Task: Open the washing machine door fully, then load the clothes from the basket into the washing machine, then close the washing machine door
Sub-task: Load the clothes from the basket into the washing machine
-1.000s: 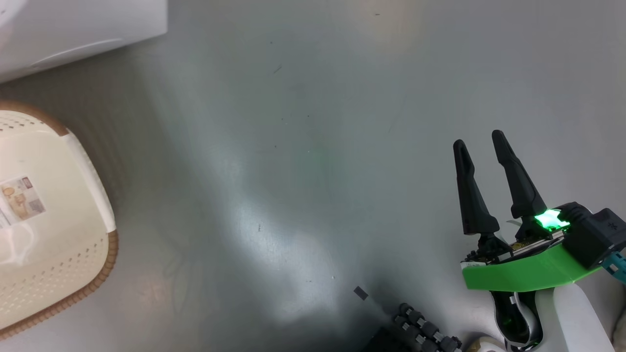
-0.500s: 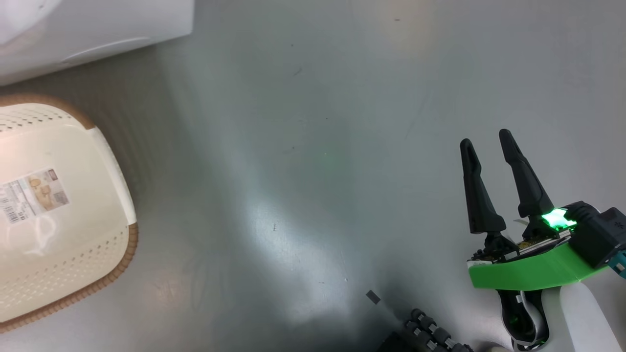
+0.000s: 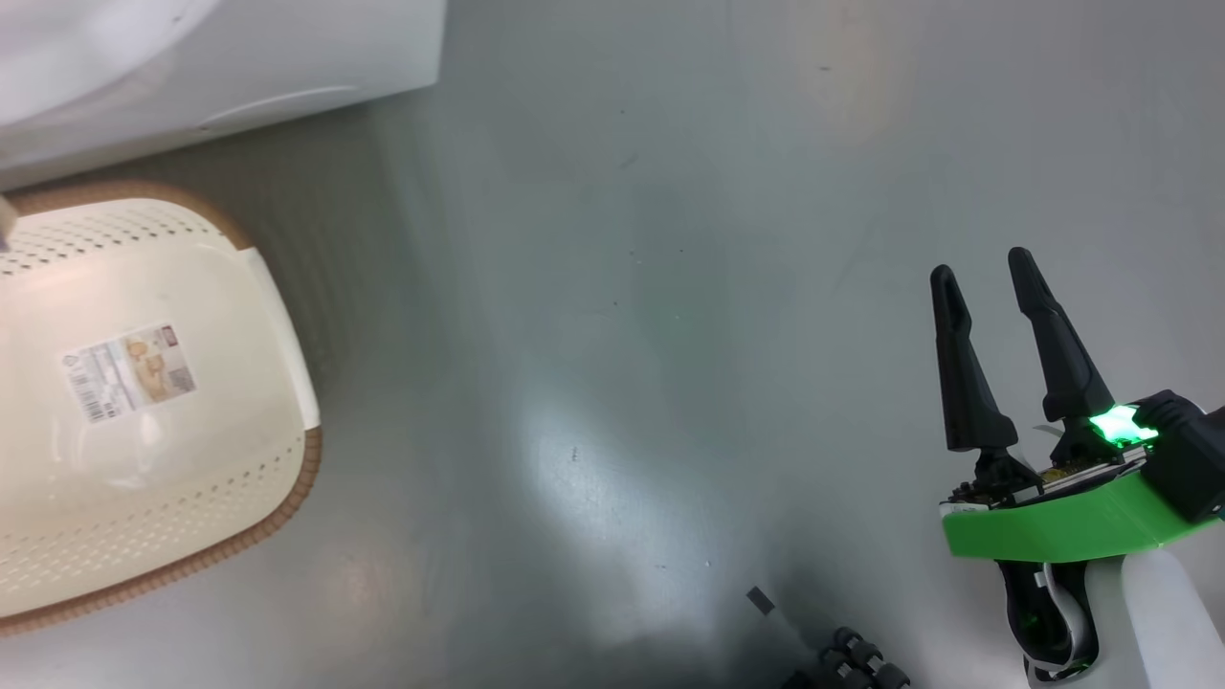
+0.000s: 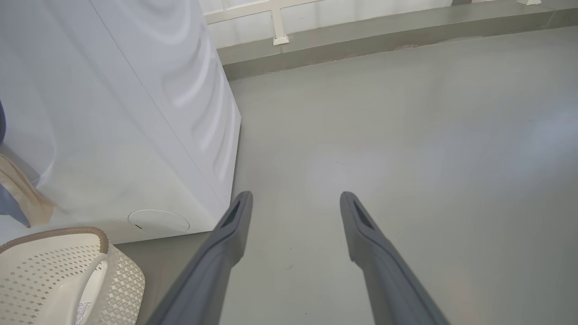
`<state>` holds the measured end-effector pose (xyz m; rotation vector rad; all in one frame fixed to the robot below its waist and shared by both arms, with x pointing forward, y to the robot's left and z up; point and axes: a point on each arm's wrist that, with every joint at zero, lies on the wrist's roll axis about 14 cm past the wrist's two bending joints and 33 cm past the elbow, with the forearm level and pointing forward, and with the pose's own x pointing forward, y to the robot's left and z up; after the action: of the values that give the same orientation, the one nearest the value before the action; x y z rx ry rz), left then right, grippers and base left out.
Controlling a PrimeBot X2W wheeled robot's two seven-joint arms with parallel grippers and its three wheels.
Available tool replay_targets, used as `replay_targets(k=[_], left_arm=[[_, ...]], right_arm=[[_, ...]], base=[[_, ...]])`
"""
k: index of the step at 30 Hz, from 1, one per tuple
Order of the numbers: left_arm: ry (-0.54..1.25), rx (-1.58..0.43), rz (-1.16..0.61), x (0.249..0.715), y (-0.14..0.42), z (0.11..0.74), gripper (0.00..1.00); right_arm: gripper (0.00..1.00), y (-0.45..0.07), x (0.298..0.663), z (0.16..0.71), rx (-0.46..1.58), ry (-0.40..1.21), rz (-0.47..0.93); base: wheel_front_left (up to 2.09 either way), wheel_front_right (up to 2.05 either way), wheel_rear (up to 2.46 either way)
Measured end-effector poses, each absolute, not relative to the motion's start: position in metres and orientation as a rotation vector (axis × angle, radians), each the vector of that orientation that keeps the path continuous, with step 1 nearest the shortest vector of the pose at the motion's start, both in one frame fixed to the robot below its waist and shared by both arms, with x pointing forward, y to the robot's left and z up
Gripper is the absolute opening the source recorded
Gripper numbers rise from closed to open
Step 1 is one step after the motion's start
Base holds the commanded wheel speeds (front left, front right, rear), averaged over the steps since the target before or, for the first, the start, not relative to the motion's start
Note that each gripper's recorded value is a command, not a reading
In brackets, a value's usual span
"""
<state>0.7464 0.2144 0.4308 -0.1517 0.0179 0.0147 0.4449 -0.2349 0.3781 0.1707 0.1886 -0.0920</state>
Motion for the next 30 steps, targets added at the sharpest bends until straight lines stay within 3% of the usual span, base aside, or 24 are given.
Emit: replay_targets(k=[14, 30], left_arm=[[-0.100, -0.170, 0.018, 0.685, 0.222, 0.436, 1.00], [-0.098, -0.184, 0.059, 0.555, 0.210, 0.446, 1.00]], right_arm=[[1.00, -0.229, 0.455, 0.399, 0.164, 0.123, -0.052], [1.00, -0.210, 0.452, 0.428, 0.162, 0.066, 0.027]], base=[[0.00, 0.00, 0.00], [0.00, 0.00, 0.00]])
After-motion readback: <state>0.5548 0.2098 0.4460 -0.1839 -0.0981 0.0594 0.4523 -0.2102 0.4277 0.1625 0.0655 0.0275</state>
